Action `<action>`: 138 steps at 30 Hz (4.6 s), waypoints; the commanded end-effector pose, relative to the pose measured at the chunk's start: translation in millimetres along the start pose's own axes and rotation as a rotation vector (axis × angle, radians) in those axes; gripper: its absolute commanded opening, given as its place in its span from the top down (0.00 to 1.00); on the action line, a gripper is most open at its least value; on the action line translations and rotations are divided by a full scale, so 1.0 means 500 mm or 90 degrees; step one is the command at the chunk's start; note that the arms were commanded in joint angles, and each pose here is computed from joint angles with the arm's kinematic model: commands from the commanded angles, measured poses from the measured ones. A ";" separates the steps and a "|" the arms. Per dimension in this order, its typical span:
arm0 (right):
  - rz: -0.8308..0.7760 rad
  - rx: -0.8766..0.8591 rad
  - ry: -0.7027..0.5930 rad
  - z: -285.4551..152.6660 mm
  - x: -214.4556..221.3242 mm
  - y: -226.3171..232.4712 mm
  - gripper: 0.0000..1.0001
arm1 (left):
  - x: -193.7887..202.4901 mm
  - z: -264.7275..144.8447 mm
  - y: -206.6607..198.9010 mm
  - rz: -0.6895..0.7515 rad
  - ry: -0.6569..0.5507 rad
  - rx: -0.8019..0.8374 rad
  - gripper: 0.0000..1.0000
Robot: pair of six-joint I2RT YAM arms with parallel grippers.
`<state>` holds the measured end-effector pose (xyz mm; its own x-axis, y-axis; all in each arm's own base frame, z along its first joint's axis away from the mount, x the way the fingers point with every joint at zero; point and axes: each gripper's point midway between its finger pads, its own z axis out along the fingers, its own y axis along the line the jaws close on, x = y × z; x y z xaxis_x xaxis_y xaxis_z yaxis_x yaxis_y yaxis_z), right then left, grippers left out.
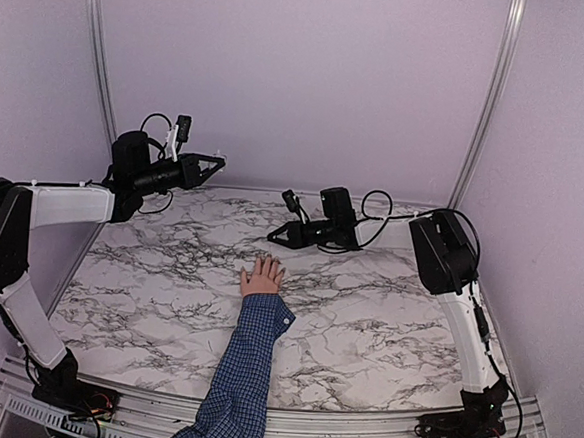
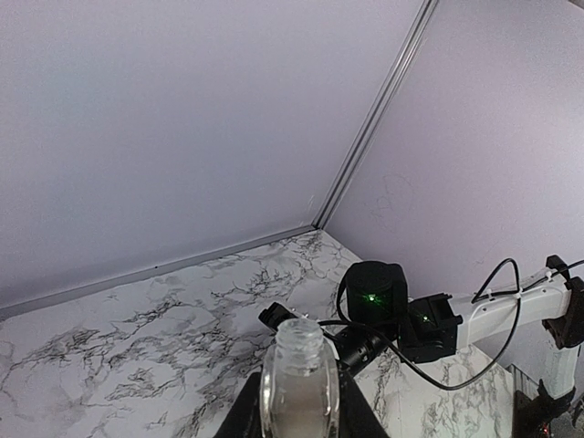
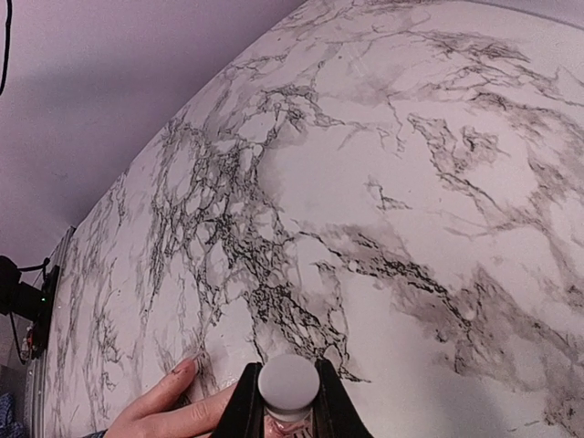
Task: Paint the nails
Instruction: Paint the hand on the nail.
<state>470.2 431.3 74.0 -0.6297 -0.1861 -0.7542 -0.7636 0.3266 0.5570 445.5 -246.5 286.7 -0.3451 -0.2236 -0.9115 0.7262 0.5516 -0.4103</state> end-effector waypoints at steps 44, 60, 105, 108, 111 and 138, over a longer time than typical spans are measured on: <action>-0.016 0.035 0.029 0.008 0.028 -0.007 1.00 | -0.026 -0.010 -0.014 0.027 -0.027 0.012 1.00; -0.022 0.042 0.029 0.007 0.025 -0.008 1.00 | -0.026 -0.009 -0.013 0.027 -0.027 0.012 1.00; -0.023 0.031 0.009 0.020 0.001 -0.012 1.00 | -0.026 -0.002 -0.010 0.027 -0.025 0.015 1.00; -0.023 0.030 0.007 0.021 -0.001 -0.012 1.00 | -0.025 -0.003 -0.009 0.027 -0.025 0.015 1.00; -0.022 0.030 0.007 0.022 -0.001 -0.013 1.00 | -0.023 -0.003 -0.008 0.026 -0.024 0.015 1.00; -0.024 0.020 -0.013 0.023 -0.029 -0.012 1.00 | -0.022 -0.004 0.000 0.024 -0.022 0.013 1.00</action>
<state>478.2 435.4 61.9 -0.6250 -0.2050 -0.7532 -0.7612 0.3738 0.5299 446.8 -242.9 285.7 -0.3412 -0.2267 -0.9122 0.7234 0.5563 -0.4089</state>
